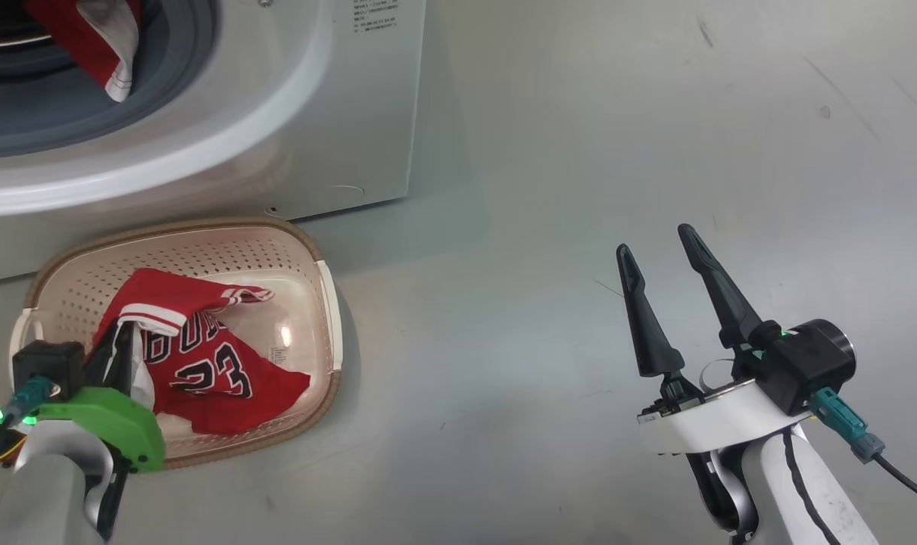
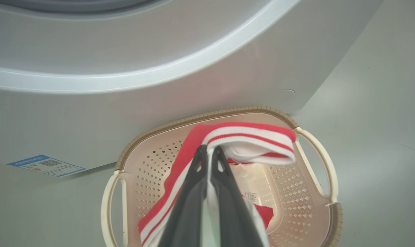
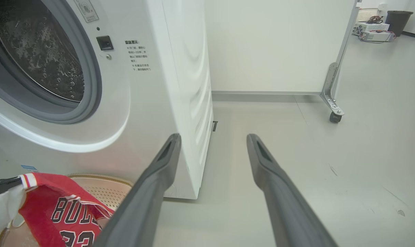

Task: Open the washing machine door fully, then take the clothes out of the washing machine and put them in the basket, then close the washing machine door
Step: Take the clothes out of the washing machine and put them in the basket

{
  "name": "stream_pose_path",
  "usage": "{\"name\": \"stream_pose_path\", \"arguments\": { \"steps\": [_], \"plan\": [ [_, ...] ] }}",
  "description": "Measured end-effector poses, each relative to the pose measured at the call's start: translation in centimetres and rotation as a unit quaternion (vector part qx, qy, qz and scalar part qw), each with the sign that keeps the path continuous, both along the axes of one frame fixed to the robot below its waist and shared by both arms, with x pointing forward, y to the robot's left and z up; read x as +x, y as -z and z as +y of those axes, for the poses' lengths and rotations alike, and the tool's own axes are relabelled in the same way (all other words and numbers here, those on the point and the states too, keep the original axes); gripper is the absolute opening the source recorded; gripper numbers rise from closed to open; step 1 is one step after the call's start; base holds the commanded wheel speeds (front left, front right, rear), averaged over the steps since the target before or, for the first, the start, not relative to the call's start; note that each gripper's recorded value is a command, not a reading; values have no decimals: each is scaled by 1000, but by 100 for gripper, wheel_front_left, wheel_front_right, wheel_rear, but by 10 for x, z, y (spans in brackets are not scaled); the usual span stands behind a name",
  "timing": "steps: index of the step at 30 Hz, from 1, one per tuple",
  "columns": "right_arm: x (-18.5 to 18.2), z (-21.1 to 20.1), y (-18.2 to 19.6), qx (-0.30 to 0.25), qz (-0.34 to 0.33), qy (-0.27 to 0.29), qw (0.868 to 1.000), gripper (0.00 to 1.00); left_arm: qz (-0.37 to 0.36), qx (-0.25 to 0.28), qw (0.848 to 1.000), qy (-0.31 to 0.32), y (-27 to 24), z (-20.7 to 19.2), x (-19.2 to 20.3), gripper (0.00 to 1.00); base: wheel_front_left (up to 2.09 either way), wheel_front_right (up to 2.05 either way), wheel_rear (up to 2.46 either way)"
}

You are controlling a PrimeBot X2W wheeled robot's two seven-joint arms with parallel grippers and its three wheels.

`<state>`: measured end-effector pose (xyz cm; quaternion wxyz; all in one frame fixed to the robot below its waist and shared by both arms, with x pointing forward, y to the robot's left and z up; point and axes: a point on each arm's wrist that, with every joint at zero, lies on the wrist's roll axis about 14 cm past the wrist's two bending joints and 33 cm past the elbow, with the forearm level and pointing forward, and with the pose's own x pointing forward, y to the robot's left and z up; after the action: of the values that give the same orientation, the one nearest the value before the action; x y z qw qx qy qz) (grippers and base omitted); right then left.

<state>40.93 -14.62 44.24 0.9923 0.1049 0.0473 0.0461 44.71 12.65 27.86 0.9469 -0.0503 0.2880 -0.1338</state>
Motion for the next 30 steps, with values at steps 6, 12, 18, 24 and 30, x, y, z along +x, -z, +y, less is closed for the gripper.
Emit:
{"name": "stream_pose_path", "arguments": {
  "steps": [6,12,18,24,30],
  "plan": [
    [2,-6,8,-9,10,6,1000,100,26,-4,1000,2,19,-8,8,0,0,0,0],
    [3,-14,12,-18,17,20,999,100,69,8,997,25,45,-15,-2,0,0,0,0],
    [3,-20,15,-23,21,30,999,100,81,4,996,31,52,-25,-2,100,0,0,0],
    [6,-19,11,-22,14,31,999,100,72,-1,997,25,46,-26,1,100,0,0,0],
    [9,-13,6,-18,4,23,1000,100,59,-1,998,20,34,-24,2,100,0,0,0]
  ]
}}
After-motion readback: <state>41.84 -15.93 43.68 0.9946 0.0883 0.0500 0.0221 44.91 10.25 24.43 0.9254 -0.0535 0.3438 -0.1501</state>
